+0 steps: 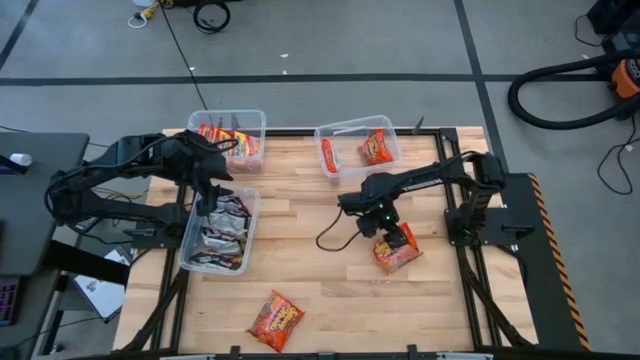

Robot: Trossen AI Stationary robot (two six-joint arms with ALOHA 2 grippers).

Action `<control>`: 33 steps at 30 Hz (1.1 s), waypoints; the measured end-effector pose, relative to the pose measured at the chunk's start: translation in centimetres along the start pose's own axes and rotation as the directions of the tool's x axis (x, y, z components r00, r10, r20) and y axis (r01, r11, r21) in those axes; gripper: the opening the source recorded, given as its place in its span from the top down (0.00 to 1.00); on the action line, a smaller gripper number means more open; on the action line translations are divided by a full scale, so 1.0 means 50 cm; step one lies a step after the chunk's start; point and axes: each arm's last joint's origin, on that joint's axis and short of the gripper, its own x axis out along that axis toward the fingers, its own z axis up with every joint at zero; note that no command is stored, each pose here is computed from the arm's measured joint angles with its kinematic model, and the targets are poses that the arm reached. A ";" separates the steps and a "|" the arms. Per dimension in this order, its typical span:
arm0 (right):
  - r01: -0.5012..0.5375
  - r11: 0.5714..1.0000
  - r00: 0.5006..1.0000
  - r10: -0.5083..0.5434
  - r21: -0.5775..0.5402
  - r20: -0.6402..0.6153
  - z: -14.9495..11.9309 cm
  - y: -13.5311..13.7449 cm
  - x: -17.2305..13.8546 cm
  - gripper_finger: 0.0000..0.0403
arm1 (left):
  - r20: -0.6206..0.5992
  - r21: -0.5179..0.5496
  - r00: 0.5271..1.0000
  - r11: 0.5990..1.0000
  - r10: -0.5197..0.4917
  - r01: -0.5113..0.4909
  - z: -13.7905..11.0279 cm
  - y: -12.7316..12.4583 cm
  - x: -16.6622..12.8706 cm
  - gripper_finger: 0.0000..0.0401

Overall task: Sort Maruchan noodles
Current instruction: Put the right orange noodle pack into the top right transparent bin

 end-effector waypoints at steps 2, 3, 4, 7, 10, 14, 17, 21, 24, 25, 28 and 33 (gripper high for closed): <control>-0.008 1.000 1.000 0.008 0.024 -0.005 -0.001 -0.014 0.003 0.39 | 0.000 0.000 1.000 1.000 0.000 0.000 0.000 0.000 0.000 0.53; -0.010 0.999 1.000 0.010 0.036 -0.011 -0.002 -0.021 0.005 0.37 | 0.000 0.000 1.000 1.000 0.000 0.000 0.000 0.000 0.000 0.53; -0.020 0.999 1.000 0.020 0.045 -0.015 -0.001 -0.028 0.009 0.34 | 0.000 0.000 1.000 1.000 0.000 0.000 0.000 0.000 0.000 0.53; -0.086 0.996 0.996 0.087 0.039 -0.025 0.001 -0.043 0.021 0.28 | 0.000 0.000 1.000 1.000 0.000 0.000 0.000 0.000 0.000 0.53; -0.144 0.990 0.989 0.144 -0.002 -0.043 0.008 -0.050 0.039 0.26 | 0.000 0.001 1.000 1.000 0.000 0.000 0.000 0.000 0.000 0.53; -0.158 0.987 0.985 0.155 -0.029 -0.078 0.025 -0.058 0.073 0.31 | 0.000 0.001 1.000 1.000 0.000 0.000 0.000 0.000 0.000 0.53; -0.175 0.985 0.978 0.174 -0.004 -0.112 0.030 -0.062 0.089 0.38 | 0.000 0.001 1.000 1.000 0.000 0.000 0.000 0.000 0.000 0.53; -0.205 0.979 0.971 0.206 0.022 -0.123 0.030 -0.058 0.094 0.52 | 0.000 0.001 1.000 1.000 0.000 0.000 0.000 0.000 0.000 0.53; -0.188 0.982 0.976 0.188 0.010 -0.114 0.028 -0.049 0.084 0.64 | 0.000 0.001 1.000 1.000 0.000 0.000 0.000 0.000 0.000 0.53; -0.181 0.984 0.978 0.180 0.009 -0.107 0.027 -0.046 0.080 0.68 | 0.000 0.001 1.000 1.000 0.000 0.000 0.000 0.000 0.000 0.53; -0.159 0.987 0.984 0.161 0.029 -0.076 0.024 -0.039 0.063 0.80 | -0.001 0.001 1.000 1.000 0.000 0.000 -0.001 0.000 -0.001 0.53; -0.194 0.975 0.981 0.192 0.109 0.032 0.021 -0.016 0.001 0.96 | 0.005 0.001 1.000 1.000 0.000 0.000 -0.005 0.000 -0.006 0.53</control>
